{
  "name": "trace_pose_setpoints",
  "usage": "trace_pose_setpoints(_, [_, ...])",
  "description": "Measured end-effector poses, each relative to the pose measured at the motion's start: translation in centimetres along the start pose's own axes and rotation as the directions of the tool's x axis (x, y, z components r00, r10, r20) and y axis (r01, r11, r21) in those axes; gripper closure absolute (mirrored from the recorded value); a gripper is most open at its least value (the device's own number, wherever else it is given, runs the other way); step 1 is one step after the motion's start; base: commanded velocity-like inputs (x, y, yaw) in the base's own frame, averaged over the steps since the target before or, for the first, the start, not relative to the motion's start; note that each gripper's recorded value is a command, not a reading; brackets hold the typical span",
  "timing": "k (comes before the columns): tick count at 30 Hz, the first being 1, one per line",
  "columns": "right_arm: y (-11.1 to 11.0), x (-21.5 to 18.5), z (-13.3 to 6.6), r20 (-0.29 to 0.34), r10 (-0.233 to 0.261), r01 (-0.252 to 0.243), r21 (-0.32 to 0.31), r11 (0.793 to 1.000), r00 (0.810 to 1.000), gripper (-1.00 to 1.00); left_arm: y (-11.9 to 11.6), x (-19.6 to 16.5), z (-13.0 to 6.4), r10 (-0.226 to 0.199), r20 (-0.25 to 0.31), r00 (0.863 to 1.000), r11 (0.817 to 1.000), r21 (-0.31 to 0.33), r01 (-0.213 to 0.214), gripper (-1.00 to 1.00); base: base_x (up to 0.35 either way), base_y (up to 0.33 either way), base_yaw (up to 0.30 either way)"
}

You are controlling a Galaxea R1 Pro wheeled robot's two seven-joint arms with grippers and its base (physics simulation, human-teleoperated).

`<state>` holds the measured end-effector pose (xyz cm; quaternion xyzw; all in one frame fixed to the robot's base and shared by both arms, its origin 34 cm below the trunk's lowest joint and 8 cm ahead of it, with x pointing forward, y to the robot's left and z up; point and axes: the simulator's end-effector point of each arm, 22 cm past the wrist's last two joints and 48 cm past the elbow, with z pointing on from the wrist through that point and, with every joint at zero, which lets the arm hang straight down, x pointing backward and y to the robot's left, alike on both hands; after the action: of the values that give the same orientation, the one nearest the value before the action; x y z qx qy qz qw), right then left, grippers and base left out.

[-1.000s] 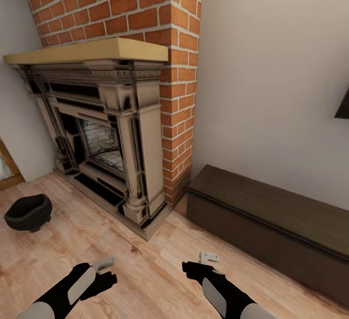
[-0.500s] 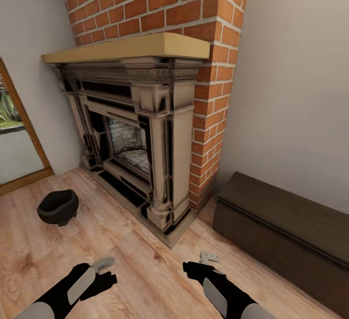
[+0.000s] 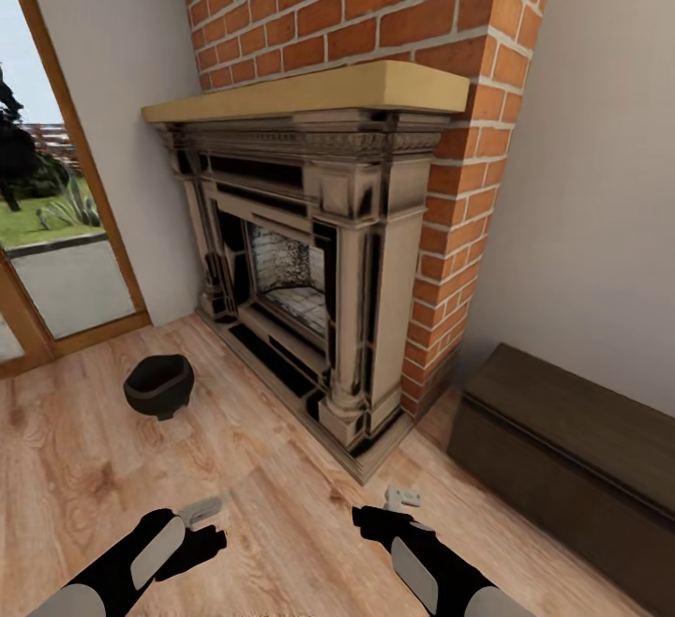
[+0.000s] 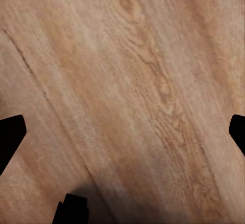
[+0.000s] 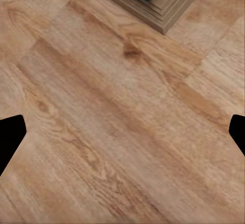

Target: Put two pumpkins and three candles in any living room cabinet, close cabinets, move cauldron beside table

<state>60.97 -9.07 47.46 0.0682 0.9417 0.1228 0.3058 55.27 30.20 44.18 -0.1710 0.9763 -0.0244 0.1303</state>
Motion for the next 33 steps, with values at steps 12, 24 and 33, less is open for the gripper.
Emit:
trace_pose_setpoints(12, [-0.07,0.37,0.16,-0.008,-0.001,0.001,0.000,1.000,1.000,-1.00,0.09,0.24,0.24,0.002,-0.006,1.000,1.000,-0.003,-0.002,-1.00,0.080,0.075,0.260])
trace_pose_setpoints(24, [-0.45,0.52,0.19,0.035,-0.070,0.070,0.009,0.998,0.997,-1.00,0.13,0.17,0.39,0.001,0.001,1.000,1.000,-0.005,-0.001,-1.00,0.233,0.233,0.059])
trace_pose_setpoints(33, [-0.29,0.61,0.20,0.036,-0.074,0.074,0.007,0.997,0.997,-1.00,0.13,0.18,0.41,0.001,0.001,1.000,1.000,-0.005,-0.001,-1.00,0.022,0.302,0.000])
